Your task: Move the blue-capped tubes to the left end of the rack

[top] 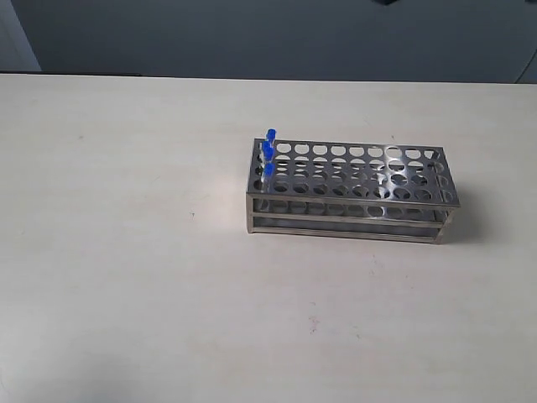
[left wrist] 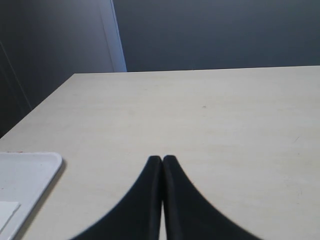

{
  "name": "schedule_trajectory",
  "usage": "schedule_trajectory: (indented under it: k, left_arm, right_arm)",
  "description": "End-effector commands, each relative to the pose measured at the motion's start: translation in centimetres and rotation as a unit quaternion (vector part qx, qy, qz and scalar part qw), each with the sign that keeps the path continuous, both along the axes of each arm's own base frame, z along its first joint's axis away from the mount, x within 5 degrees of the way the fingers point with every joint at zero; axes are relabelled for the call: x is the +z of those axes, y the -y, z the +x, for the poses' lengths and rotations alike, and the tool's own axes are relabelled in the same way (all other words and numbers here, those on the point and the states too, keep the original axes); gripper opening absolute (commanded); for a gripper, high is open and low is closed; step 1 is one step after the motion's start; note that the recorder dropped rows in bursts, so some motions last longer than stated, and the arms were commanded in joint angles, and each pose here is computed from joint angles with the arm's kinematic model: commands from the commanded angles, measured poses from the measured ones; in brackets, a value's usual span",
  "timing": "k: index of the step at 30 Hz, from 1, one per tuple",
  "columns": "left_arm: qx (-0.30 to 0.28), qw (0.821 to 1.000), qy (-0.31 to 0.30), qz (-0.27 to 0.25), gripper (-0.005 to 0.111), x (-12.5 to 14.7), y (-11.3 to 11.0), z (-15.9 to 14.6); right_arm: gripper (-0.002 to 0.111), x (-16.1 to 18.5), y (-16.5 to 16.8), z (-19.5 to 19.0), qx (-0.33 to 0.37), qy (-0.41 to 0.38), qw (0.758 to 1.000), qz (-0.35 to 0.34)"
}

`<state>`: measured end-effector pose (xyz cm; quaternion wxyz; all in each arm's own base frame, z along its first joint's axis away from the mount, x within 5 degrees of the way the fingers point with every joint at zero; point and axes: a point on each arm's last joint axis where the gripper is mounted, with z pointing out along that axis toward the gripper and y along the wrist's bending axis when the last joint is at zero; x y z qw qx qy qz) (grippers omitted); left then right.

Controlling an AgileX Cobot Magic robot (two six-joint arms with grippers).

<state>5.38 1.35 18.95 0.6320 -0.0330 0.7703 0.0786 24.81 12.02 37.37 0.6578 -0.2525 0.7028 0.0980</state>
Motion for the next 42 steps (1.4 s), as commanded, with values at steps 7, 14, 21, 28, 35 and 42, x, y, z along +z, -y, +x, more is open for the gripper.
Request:
schedule_trajectory:
  k: [7,14,21,28,35,42]
  left_arm:
    - [-0.003,1.000,0.007,0.001,0.000,0.1,0.0,0.0]
    - [-0.003,1.000,0.007,0.001,0.000,0.1,0.0,0.0]
    - [-0.003,1.000,0.007,0.001,0.000,0.1,0.0,0.0]
    - [-0.003,1.000,0.006,0.001,0.000,0.0,0.0,0.0]
    - [-0.003,1.000,0.007,0.001,0.000,0.1,0.0,0.0]
    - [-0.003,1.000,0.007,0.001,0.000,0.1,0.0,0.0]
  right_arm:
    - [-0.001,-2.6,4.4,-7.7,-0.049,-0.027,0.997,0.051]
    - [-0.001,-5.2,10.6,-11.9,-0.288,-0.139,0.947,0.035]
    - [-0.001,-5.9,13.4,-14.0,-0.412,-0.175,0.894,0.011]
    - [-0.001,-6.7,10.2,-14.4,-0.160,0.076,0.981,-0.083]
    - [-0.001,-13.7,11.0,-16.2,-0.195,-0.015,0.973,0.125]
    - [-0.001,-14.7,10.7,-16.5,-0.184,-0.017,0.969,0.162]
